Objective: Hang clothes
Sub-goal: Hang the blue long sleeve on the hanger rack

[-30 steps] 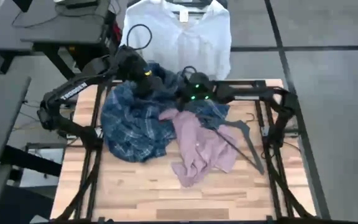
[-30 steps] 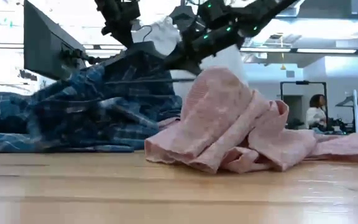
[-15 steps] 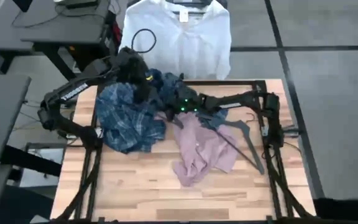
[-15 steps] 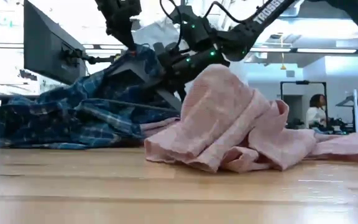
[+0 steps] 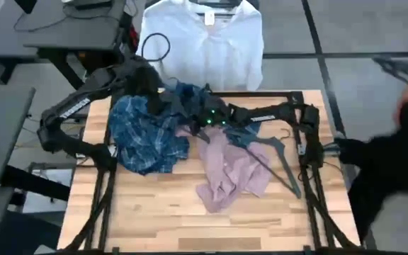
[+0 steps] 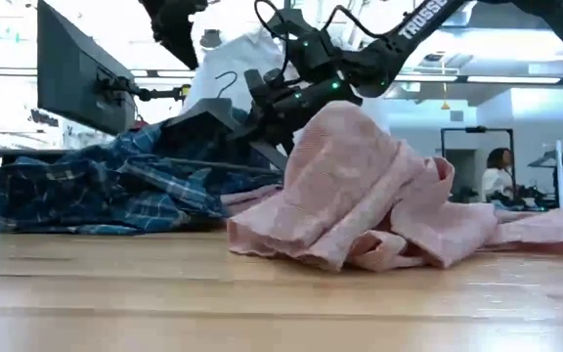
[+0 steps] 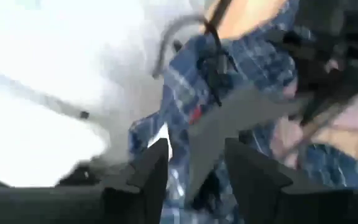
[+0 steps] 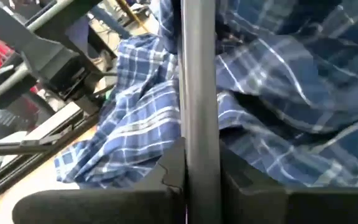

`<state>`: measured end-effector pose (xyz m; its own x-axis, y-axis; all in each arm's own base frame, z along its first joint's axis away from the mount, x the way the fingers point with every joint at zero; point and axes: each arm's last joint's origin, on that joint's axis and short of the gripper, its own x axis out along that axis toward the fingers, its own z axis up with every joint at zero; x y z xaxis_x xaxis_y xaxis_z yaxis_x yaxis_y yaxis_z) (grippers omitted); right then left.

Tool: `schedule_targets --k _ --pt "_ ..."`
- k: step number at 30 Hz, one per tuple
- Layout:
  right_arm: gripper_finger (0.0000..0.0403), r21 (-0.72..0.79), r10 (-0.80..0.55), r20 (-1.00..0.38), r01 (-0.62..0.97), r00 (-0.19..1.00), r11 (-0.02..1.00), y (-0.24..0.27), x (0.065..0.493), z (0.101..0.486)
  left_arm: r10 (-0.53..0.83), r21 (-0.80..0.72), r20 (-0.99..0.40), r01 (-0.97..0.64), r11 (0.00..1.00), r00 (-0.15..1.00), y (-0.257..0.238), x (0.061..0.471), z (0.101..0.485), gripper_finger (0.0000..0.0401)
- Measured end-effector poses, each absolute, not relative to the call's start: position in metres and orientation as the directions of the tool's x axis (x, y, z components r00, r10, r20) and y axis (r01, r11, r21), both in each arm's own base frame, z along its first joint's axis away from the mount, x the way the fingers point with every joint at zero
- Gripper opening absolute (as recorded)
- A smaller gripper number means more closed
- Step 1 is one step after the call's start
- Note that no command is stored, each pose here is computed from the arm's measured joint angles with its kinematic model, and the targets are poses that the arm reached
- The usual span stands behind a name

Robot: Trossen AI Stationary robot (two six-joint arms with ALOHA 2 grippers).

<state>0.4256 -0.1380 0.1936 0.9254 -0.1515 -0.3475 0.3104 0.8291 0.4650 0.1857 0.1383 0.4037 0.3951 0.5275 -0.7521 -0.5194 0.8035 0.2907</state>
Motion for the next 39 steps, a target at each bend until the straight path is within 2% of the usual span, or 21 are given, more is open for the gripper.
schedule_targets --k 4,7,13,18,22,29,34,39 --pt "0.0025 0.463 -0.152 -0.347 0.310 0.925 0.830 -0.138 0.426 0.194 0.529 0.290 -0.795 -0.581 0.760 0.296 0.141 0.174 0.399 0.0141" --pt "0.0025 0.447 -0.150 -0.347 0.304 0.926 0.841 -0.138 0.426 0.194 0.495 0.300 -0.839 -0.568 0.766 0.225 0.143 0.164 0.395 0.0141" --pt "0.0025 0.443 -0.148 -0.347 0.301 0.926 0.845 -0.138 0.426 0.194 0.440 0.346 -0.891 -0.457 0.819 0.115 0.149 0.151 0.381 0.0141" --pt "0.0025 0.423 -0.147 -0.347 0.294 0.926 0.857 -0.138 0.426 0.194 0.304 0.277 -0.952 -0.342 0.898 0.027 0.154 0.143 0.344 0.0141" --pt "0.0025 0.423 -0.146 -0.346 0.293 0.927 0.857 -0.138 0.426 0.194 0.319 0.290 -0.946 -0.294 0.911 0.052 0.165 0.147 0.319 0.0141" --pt "0.0025 0.424 -0.143 -0.346 0.291 0.927 0.858 -0.138 0.425 0.194 0.336 0.307 -0.937 -0.238 0.921 0.094 0.176 0.146 0.302 0.0141" --pt "0.0025 0.426 -0.138 -0.347 0.287 0.928 0.858 -0.137 0.426 0.194 0.267 0.215 -0.933 -0.220 0.952 0.243 0.179 0.150 0.293 0.0141" --pt "0.0025 0.430 -0.129 -0.346 0.280 0.929 0.859 -0.137 0.426 0.194 0.278 0.227 -0.904 -0.186 0.956 0.325 0.182 0.157 0.296 0.0141"
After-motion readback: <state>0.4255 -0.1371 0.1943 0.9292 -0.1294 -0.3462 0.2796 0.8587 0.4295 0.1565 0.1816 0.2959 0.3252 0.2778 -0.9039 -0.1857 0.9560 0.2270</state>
